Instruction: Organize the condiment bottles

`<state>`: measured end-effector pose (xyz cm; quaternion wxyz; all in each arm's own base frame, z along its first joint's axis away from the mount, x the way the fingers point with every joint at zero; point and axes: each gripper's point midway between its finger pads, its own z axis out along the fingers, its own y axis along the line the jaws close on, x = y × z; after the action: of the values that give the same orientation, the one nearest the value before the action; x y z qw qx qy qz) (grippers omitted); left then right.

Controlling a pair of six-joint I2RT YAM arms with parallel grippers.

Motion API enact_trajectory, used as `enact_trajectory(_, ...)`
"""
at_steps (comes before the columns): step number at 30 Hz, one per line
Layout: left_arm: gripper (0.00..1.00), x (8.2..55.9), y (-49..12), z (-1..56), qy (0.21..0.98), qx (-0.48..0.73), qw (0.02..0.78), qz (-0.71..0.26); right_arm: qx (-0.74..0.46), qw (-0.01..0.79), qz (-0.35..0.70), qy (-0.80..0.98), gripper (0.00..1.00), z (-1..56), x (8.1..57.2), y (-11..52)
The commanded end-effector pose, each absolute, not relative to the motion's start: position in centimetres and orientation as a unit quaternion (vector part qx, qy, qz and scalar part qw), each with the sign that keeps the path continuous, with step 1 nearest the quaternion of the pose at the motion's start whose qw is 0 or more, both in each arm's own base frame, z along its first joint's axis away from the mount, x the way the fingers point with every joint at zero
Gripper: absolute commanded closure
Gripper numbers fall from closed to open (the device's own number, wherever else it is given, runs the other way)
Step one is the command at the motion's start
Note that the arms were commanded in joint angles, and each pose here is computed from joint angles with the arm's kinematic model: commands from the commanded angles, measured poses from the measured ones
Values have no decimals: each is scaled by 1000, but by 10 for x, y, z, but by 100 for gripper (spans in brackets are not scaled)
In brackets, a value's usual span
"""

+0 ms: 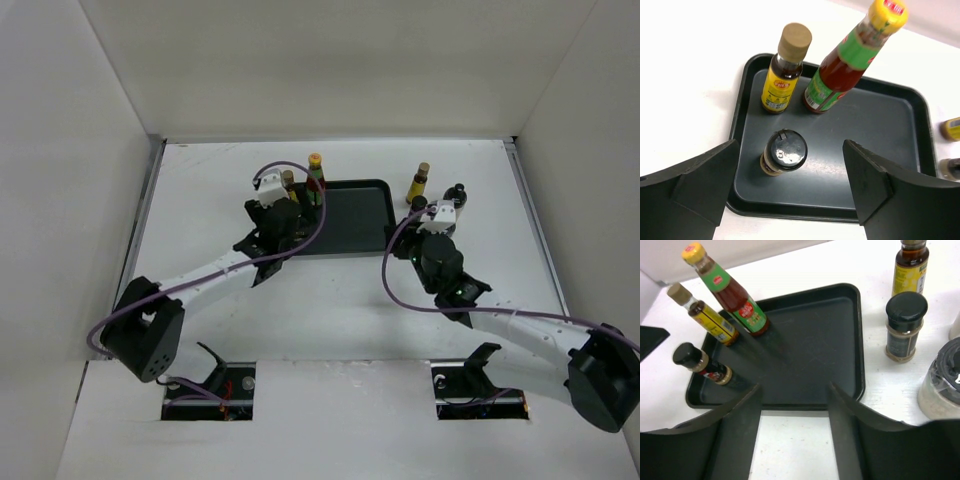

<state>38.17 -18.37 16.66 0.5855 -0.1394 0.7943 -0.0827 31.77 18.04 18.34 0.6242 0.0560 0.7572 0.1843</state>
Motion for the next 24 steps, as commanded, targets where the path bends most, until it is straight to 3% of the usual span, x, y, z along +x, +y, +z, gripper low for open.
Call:
enact_trajectory(1,15,373,-177,198,765,-152,616,-110,69,641,203,737,51,209,319,179)
enact_trajectory(3,15,363,-170,207,751,-161,628,-125,73,643,191,738,66,215,321,173)
enact_trajectory(5,20,351,-160,213,728,-177,645,-149,89,645,172,740,75,223,325,158)
enact_trajectory(8,35,330,-142,216,692,-201,668,-184,117,641,136,746,75,229,323,132)
enact_trajectory(10,45,318,-127,215,676,-215,677,-195,139,640,101,749,59,229,320,111)
enact_trajectory(13,51,299,-110,203,658,-246,680,-209,172,629,34,757,19,218,318,77)
enact_trajectory(15,51,290,-100,195,650,-263,682,-208,184,614,-4,767,8,206,318,62)
enact_trajectory(18,44,288,-91,184,650,-275,680,-199,192,587,-49,785,0,184,321,48)
enact_trajectory(24,32,287,-107,164,664,-261,667,-217,191,557,-44,807,0,154,336,46)
